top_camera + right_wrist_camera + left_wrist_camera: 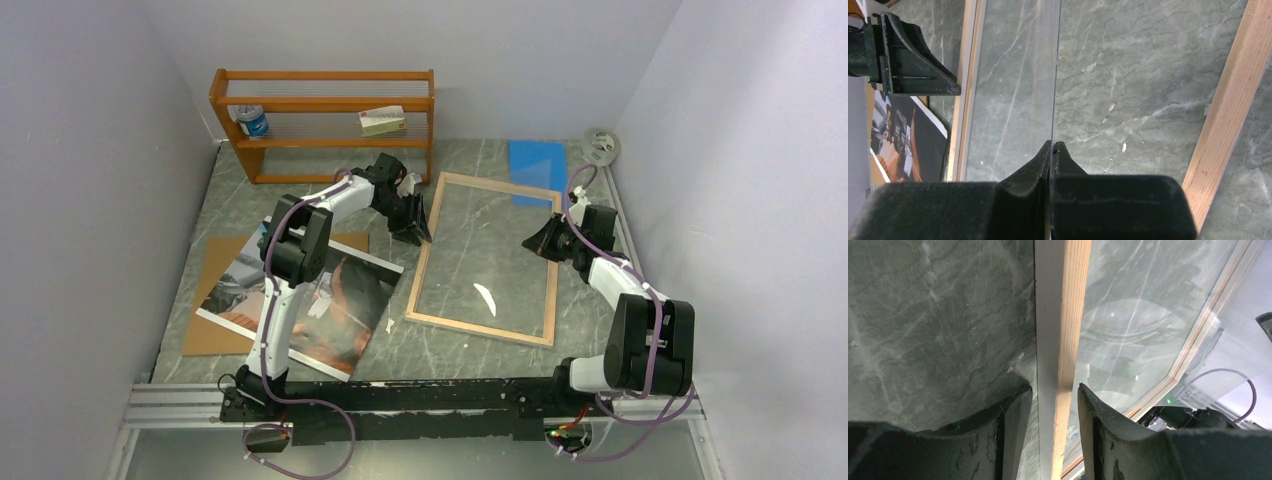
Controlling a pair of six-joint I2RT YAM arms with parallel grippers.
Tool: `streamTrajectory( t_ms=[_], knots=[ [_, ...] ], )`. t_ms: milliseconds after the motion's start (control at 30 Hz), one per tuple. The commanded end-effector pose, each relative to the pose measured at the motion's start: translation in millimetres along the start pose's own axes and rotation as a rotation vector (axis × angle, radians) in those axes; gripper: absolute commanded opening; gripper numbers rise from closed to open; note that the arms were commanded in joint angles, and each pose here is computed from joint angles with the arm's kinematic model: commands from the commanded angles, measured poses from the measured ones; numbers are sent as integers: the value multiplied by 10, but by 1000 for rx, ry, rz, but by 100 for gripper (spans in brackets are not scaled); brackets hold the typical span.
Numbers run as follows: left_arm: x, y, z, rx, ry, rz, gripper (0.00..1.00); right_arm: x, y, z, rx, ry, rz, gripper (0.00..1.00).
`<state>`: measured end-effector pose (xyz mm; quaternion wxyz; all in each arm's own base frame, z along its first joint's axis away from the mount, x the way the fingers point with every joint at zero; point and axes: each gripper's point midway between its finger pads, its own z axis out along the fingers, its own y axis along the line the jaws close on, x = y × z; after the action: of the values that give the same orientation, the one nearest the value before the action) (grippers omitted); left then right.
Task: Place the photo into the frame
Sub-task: Place the photo frame item in the photo frame.
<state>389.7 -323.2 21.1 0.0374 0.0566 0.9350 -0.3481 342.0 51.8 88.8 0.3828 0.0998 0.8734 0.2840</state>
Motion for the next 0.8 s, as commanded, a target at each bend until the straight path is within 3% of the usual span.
streamTrajectory(
  t_ms=[0,200,467,767],
  knots=[
    [664,934,522,-286,185,-59,49,-217,76,29,-37,-58,-59,2],
    [654,866,535,-249,180,-58,49,-147,75,65,-49,-29,-17,5],
    [633,849,538,-245,166,-67,41,3,12,123,-26,11,114,11],
    [619,881,526,-265,156,-77,39,216,-87,180,11,65,236,9]
  ],
)
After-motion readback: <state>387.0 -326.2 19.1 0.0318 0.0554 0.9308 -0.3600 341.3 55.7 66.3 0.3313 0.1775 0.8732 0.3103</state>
